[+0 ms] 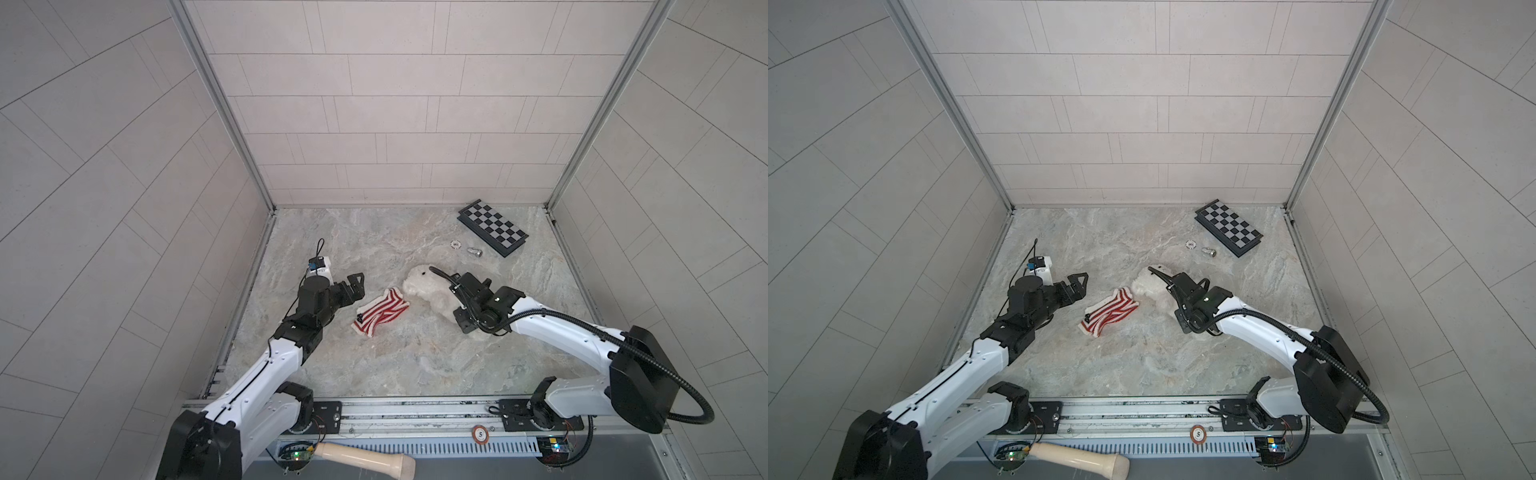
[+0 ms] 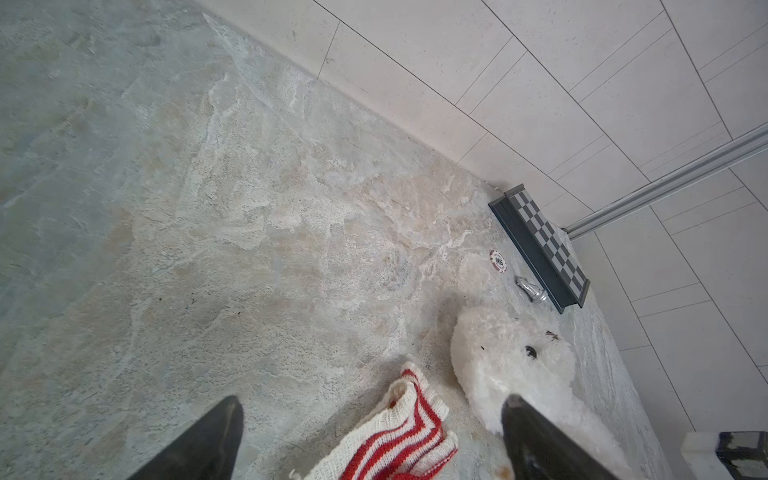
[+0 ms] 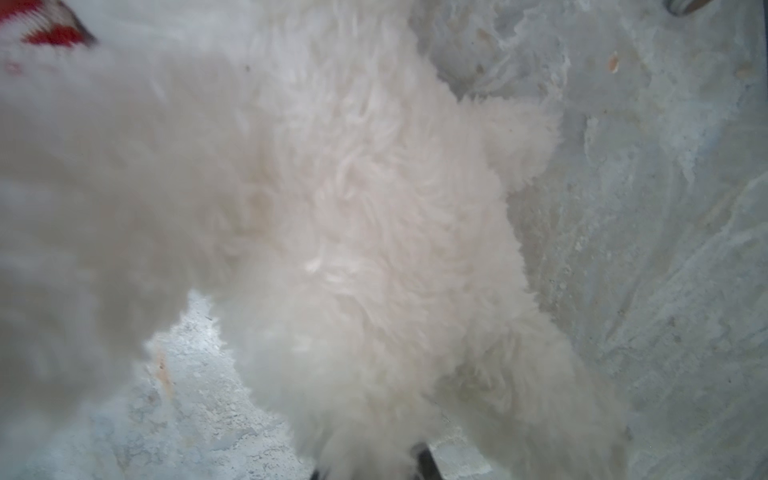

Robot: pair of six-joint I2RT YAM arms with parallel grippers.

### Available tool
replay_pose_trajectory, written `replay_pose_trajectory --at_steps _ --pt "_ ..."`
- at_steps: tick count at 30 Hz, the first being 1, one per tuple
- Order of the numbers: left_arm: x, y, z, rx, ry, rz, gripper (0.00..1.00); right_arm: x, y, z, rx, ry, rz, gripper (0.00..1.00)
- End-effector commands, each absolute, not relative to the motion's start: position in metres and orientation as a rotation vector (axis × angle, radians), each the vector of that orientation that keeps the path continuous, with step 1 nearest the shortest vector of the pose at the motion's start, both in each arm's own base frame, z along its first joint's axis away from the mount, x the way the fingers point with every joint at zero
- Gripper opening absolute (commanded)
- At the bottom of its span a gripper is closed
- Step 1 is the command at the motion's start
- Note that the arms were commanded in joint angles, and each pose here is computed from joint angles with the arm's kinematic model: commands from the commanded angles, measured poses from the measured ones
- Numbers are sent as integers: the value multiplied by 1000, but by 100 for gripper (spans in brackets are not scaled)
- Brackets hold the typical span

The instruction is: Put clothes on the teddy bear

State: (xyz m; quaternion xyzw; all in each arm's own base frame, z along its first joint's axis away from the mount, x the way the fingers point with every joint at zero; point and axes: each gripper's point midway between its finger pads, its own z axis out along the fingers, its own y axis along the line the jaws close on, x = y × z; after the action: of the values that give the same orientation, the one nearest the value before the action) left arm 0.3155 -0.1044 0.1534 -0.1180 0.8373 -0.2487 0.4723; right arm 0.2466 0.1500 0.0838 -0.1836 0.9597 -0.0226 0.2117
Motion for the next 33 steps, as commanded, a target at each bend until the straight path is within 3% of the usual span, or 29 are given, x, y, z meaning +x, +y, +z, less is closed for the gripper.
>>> replay_pose_trajectory --at_steps 1,6,12,19,26,33 --pt "321 -108 164 -253 2020 -634 100 244 143 100 -431 2639 -81 34" --pt "320 -109 167 -254 2008 -650 100 242 156 141 -465 2567 25 66" --pt "318 -112 171 -258 1996 -692 100 264 202 189 -580 2377 247 88" --pt "311 -118 185 -248 1946 -773 100 324 242 176 -782 2448 281 99" --pt "306 -115 198 -262 1887 -796 100 356 238 134 -846 2628 348 100" --pt "308 -118 205 -242 1881 -806 100 362 245 91 -874 2694 357 100"
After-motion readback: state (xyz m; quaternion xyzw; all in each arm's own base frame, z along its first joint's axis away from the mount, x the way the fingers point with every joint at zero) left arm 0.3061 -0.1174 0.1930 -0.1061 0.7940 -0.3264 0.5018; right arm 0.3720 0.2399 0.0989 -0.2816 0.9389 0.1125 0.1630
